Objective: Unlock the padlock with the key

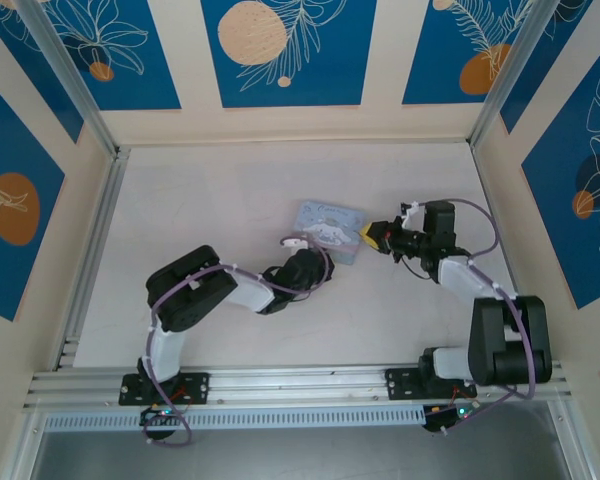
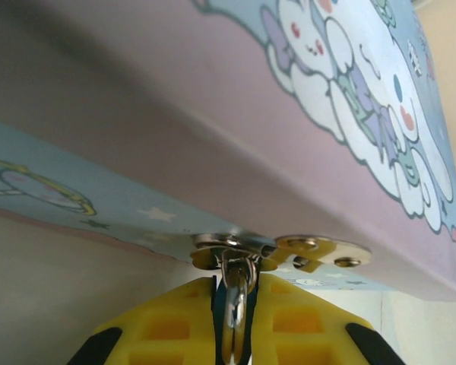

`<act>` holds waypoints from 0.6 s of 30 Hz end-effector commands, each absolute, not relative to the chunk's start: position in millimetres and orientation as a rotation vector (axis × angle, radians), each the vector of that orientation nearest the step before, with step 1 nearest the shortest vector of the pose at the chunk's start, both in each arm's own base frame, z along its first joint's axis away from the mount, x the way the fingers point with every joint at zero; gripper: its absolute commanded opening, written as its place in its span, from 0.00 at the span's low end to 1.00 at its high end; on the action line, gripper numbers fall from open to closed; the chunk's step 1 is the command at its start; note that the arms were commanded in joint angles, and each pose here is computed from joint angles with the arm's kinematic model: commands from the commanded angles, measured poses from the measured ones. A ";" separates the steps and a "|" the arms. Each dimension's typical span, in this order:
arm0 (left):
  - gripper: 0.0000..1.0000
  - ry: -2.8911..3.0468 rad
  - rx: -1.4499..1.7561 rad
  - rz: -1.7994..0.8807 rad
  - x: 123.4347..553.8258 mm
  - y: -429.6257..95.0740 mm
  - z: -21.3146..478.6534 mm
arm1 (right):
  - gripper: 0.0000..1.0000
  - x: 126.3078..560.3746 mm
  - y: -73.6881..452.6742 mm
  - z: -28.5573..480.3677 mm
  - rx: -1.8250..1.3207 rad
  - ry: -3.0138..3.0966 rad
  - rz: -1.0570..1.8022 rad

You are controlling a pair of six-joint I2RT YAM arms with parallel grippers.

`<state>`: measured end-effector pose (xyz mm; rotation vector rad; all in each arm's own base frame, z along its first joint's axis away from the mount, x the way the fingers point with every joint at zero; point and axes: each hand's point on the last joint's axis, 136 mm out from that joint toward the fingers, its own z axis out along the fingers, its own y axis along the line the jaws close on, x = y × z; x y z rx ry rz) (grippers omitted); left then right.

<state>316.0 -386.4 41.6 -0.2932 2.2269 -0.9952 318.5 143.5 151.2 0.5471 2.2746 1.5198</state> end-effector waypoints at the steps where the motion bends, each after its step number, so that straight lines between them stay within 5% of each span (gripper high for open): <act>1: 0.00 2.290 -0.381 -0.977 306.6 -366.6 31.7 | 0.00 283.5 155.7 138.5 0.546 2.333 1.552; 9: 0.00 2.328 -0.372 -1.143 288.4 -373.6 56.4 | 0.00 229.9 171.1 117.7 0.518 2.343 1.552; 18: 0.00 2.328 -0.417 -1.436 279.6 -392.7 81.3 | 0.00 220.1 173.5 109.0 0.544 2.324 1.583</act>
